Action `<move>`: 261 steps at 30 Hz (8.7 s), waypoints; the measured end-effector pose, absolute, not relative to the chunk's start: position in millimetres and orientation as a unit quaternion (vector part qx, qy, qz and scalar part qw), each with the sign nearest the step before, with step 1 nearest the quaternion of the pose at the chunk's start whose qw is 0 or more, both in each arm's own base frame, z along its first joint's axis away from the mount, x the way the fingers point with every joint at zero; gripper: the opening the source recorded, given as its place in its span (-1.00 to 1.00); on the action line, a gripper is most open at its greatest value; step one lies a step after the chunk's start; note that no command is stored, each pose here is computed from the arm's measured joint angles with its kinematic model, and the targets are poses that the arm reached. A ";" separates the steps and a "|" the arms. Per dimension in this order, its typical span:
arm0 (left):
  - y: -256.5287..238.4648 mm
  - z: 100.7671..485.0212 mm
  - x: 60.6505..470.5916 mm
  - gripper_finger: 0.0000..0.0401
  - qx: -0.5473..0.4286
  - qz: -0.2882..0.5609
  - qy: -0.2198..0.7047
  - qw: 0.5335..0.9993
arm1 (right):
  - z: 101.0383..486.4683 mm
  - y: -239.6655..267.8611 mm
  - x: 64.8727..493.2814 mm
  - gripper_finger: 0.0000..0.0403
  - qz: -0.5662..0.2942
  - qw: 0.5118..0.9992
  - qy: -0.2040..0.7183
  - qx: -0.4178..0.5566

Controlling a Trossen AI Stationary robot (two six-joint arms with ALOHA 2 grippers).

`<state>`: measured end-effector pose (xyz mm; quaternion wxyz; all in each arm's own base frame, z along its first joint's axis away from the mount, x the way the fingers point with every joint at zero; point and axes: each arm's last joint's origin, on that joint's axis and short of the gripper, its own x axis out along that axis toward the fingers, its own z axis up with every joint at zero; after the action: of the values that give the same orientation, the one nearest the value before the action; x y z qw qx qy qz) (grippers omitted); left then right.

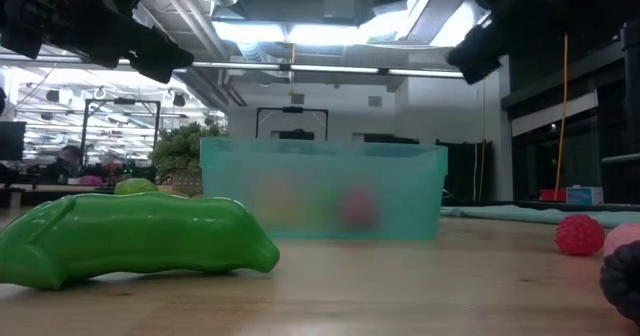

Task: Pick and placing Produce into tupperware
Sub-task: Put the raspberry into the bin

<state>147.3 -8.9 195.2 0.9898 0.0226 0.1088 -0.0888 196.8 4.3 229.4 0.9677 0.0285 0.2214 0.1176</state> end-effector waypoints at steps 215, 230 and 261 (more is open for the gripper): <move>-8.9 188.3 145.5 0.10 -0.003 -0.086 0.148 0.985 | 245.4 31.3 178.3 -0.54 0.074 0.991 0.114 -0.014; -8.9 188.2 145.5 0.10 -0.004 -0.086 0.148 0.985 | 225.0 16.2 173.3 -0.52 0.051 0.996 0.072 0.008; -8.9 188.3 145.5 0.10 -0.003 -0.086 0.148 0.985 | 197.0 4.8 247.9 -0.54 0.022 0.997 0.070 0.012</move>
<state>145.5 -8.9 188.3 0.9852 -0.0026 0.1478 -0.0863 247.9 4.8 197.0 0.9973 0.0116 0.0696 0.0216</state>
